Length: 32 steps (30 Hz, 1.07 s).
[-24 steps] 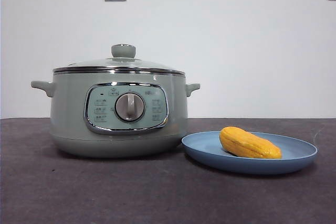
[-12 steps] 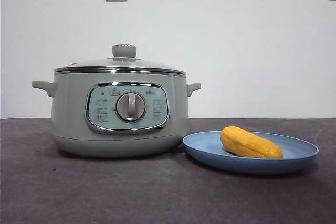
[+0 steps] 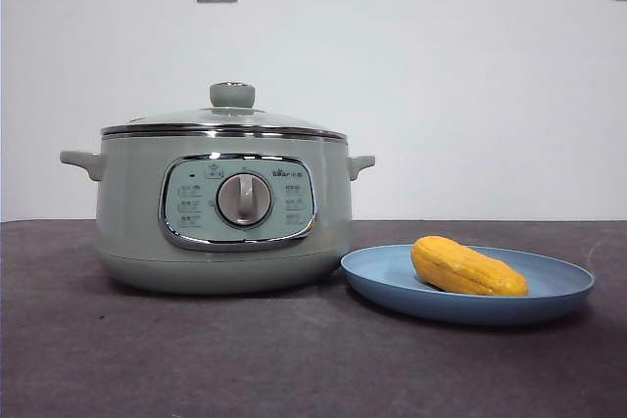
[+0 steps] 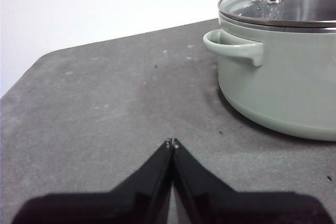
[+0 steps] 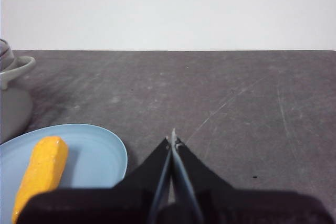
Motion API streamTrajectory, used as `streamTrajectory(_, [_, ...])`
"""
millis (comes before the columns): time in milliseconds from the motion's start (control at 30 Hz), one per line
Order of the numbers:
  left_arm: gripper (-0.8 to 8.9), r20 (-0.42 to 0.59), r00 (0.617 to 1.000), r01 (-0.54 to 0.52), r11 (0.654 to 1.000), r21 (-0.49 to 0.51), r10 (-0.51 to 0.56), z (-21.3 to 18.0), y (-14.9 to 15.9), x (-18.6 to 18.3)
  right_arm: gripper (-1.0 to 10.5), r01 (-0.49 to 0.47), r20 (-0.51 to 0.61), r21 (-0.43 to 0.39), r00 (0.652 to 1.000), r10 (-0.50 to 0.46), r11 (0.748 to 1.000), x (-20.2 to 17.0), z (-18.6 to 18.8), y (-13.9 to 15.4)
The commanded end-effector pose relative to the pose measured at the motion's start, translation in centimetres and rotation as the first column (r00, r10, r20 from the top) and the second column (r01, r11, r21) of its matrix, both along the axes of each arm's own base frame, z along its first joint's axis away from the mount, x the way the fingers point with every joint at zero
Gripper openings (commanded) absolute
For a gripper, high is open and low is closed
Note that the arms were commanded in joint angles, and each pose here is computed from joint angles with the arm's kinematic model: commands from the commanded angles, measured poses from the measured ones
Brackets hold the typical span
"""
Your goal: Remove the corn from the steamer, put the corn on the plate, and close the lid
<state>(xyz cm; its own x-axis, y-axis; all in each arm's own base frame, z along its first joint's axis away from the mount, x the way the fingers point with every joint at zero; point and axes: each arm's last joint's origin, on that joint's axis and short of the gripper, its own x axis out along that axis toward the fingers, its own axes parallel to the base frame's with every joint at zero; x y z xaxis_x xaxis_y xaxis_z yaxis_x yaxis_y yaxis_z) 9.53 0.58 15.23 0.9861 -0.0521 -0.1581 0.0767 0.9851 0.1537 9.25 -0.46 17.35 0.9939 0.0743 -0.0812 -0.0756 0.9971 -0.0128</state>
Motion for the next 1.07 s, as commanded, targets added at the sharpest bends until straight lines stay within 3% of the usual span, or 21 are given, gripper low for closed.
streamTrajectory(33, [-0.04,-0.009,1.000,-0.006,1.000,-0.007,0.005,-0.4,0.0,0.1,0.0,0.000,-0.020,-0.005,1.000,0.000,1.000,0.1,-0.7,0.0])
streamTrajectory(300, [-0.04,-0.009,1.000,-0.006,1.000,-0.006,0.005,-0.4,0.0,0.1,0.0,-0.010,-0.175,-0.021,0.985,0.006,1.000,-0.2,-2.2,0.0])
streamTrajectory(1067, [-0.04,-0.009,1.000,-0.006,1.000,-0.007,0.006,-0.4,0.0,0.1,0.0,-0.006,-0.177,-0.013,0.984,0.004,1.000,-0.2,-2.2,0.0])
